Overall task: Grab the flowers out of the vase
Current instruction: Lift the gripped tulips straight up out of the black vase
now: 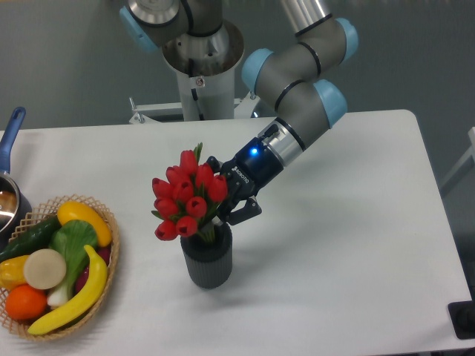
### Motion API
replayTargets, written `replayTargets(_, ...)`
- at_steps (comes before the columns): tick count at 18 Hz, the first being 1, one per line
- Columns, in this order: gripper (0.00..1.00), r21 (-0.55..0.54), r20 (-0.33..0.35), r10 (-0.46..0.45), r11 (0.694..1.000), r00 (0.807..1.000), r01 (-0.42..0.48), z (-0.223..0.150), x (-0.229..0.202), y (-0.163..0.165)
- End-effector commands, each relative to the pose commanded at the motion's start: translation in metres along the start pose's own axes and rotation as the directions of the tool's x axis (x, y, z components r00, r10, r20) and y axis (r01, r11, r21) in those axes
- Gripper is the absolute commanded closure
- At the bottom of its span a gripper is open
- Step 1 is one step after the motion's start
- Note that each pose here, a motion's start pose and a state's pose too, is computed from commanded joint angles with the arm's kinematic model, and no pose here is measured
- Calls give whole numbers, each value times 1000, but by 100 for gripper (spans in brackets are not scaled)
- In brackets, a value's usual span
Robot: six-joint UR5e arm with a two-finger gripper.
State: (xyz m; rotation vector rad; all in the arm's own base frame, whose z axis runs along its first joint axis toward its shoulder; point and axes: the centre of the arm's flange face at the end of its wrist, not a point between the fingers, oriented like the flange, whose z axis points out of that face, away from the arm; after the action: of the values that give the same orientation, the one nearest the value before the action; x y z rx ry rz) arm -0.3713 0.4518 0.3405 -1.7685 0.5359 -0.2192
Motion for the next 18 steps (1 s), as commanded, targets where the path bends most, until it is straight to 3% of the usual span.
replayTargets(18,52,50,44,-118,992,992,116,-27,-19,-95)
